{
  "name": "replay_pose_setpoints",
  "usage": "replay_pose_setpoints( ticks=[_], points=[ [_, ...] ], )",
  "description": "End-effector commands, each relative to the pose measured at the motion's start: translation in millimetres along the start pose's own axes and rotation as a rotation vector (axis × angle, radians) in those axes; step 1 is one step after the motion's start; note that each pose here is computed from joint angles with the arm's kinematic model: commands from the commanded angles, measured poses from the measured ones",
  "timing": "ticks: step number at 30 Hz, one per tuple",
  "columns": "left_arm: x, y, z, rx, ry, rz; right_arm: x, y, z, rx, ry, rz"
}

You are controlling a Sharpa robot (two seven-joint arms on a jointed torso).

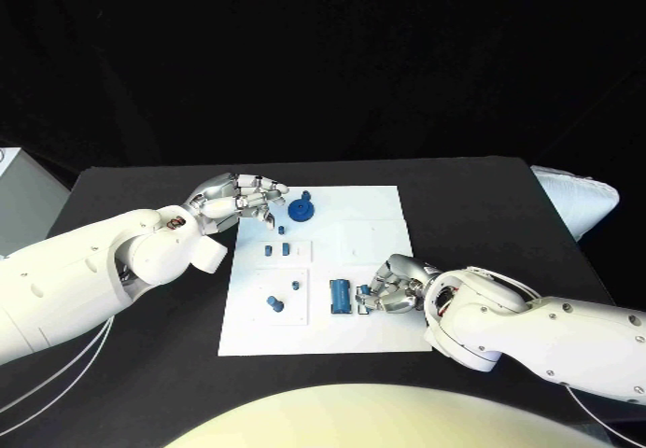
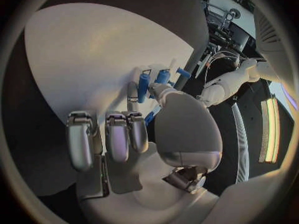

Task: Assemble the parts on the task board

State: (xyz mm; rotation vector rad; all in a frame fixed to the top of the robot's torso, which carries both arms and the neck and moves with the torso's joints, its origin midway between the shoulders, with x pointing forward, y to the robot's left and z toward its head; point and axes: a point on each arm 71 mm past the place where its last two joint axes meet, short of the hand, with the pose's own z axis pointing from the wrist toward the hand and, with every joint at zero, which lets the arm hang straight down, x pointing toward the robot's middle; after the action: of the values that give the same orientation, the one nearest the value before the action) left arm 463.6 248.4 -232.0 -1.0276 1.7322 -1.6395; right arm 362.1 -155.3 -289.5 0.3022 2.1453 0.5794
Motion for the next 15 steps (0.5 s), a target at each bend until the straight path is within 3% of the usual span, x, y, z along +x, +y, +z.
replay_pose_setpoints(
  ticks=[1,15],
  points=[
    [2.4,0.0,0.7,0.003,0.021,0.000,0.9,3.2,-0.9,-0.018,-0.005,-0.004],
    [2.4,1.1,0.3,-0.003,0.026,-0.004,1.5,3.4,-2.7,-0.022,0.005,-0.008]
  ],
)
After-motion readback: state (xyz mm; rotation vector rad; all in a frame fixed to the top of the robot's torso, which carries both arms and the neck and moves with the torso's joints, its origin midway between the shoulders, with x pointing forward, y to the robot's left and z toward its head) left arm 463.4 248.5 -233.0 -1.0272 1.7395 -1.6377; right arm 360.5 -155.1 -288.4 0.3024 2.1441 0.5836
